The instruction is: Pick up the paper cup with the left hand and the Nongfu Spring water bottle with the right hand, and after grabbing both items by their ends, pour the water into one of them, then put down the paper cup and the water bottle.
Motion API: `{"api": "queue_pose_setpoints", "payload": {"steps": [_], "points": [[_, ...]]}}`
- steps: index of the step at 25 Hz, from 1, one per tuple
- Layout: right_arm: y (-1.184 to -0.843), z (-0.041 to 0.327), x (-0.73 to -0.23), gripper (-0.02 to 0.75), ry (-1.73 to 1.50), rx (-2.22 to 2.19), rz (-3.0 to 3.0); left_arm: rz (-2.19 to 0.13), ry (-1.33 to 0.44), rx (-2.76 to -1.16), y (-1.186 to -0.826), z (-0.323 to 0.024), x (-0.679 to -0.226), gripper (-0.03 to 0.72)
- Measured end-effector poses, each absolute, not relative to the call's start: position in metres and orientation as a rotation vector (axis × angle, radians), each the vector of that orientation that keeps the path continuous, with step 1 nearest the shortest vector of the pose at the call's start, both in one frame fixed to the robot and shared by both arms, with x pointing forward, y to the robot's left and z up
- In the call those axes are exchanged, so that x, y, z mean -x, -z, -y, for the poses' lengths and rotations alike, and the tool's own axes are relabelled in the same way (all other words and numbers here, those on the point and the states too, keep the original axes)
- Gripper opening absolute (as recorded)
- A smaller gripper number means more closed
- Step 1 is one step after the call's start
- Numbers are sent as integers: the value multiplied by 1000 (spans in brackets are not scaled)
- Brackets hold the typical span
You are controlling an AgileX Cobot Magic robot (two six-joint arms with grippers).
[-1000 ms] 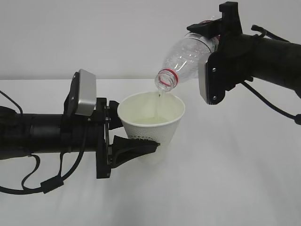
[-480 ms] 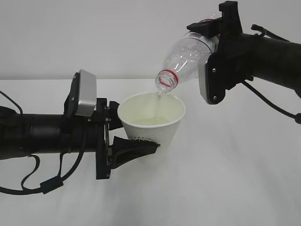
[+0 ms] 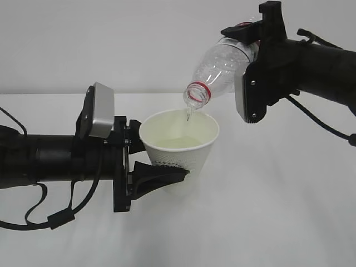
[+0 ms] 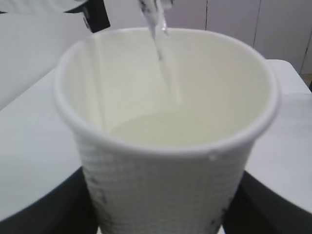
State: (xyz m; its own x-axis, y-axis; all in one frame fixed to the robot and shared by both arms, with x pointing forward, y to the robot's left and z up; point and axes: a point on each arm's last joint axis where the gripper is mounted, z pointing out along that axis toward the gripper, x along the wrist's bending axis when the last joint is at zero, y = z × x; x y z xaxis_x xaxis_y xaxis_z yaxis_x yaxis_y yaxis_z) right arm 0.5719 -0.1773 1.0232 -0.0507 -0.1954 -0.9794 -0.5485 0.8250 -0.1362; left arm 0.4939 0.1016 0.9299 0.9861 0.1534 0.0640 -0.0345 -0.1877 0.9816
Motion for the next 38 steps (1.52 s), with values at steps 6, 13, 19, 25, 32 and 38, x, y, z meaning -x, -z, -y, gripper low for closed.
{"api": "queue_pose_setpoints", "payload": {"steps": [6, 13, 19, 25, 32, 38], "points": [[-1023, 177, -572, 458, -317, 597, -1622, -88, -169, -1752, -930, -102, -494, 489], [-1023, 177, -572, 458, -318, 595, -1623, -88, -169, -1753, -930, -102, -494, 489], [-1023, 177, -572, 458, -318, 595, -1623, -89, -169, -1754, -930, -102, -494, 489], [-1023, 177, -572, 458, -325, 587, -1626, -91, -170, -1754, -930, -102, -494, 489], [-1023, 177, -572, 458, -358, 551, -1641, -92, -171, -1757, -930, -102, -494, 489], [-1023, 177, -572, 458, -394, 511, -1657, -92, -171, -1757, -930, -102, -494, 489]]}}
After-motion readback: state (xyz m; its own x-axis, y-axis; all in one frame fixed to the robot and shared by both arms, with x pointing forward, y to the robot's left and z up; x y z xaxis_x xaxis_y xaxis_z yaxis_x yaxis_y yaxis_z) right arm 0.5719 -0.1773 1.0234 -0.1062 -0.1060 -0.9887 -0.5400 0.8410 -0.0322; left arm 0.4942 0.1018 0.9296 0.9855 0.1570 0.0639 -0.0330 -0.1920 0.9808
